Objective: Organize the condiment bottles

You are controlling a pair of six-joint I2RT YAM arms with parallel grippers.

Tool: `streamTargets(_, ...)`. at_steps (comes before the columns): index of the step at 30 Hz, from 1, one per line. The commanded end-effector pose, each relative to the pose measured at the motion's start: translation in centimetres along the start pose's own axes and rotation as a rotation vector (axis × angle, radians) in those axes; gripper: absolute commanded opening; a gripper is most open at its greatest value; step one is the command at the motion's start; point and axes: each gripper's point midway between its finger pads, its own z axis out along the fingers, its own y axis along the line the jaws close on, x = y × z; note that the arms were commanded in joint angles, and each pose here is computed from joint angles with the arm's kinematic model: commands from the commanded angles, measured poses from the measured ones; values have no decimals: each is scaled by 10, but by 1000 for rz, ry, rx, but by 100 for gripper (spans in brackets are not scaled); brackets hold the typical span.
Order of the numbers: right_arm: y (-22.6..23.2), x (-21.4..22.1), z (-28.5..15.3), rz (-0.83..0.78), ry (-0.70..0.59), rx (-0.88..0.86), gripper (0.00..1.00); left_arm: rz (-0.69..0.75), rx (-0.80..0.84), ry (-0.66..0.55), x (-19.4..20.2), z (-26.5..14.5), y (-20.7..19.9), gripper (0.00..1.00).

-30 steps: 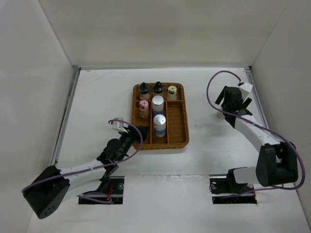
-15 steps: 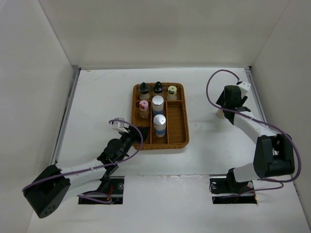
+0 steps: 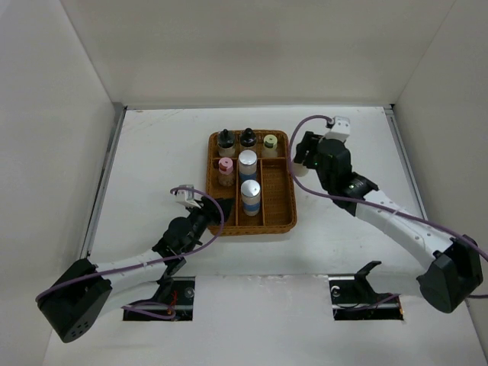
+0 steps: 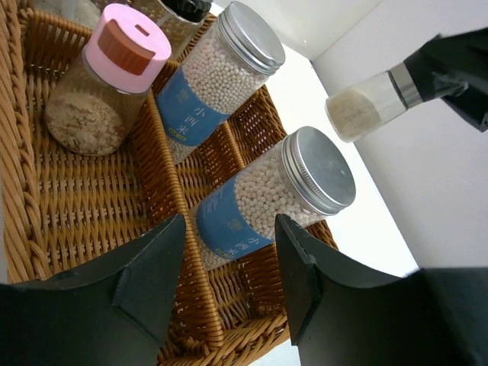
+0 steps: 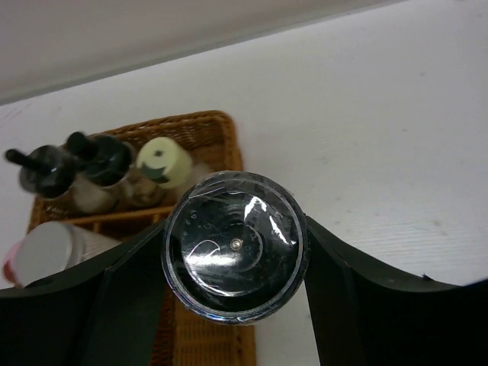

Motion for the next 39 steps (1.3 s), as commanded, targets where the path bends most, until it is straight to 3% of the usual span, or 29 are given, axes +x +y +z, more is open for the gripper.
streamTargets(1, 51, -37, 0, 56, -100, -118, 53, -6, 37, -53, -16, 5, -12, 49)
streamTargets(7, 101, -4, 14, 18, -33, -217, 53, -12, 22, -91, -27, 1, -8, 49)
streamTargets(19, 108, 60, 55, -60, 40, -180, 55, -13, -3, -99, -29, 1, 0, 49)
streamTargets(23, 113, 75, 55, -85, 62, -186, 68, -5, -25, -87, -26, 4, 4, 49)
streamTargets(27, 114, 69, 46, -86, 44, -178, 88, 1, -41, -81, -24, 6, 7, 49)
streamTargets(28, 111, 63, 41, -82, 30, -174, 97, 2, -44, -85, -26, 8, 7, 49)
streamTargets(34, 91, 31, 14, -23, -47, -156, 100, 25, -123, -63, -29, 12, 18, 49)
streamTargets(36, 70, 27, 9, -4, -70, -116, 100, 29, -153, -71, -35, 14, 22, 44)
streamTargets(39, 31, 22, 10, 46, -95, -27, 100, 51, -183, -49, -40, 14, 21, 16)
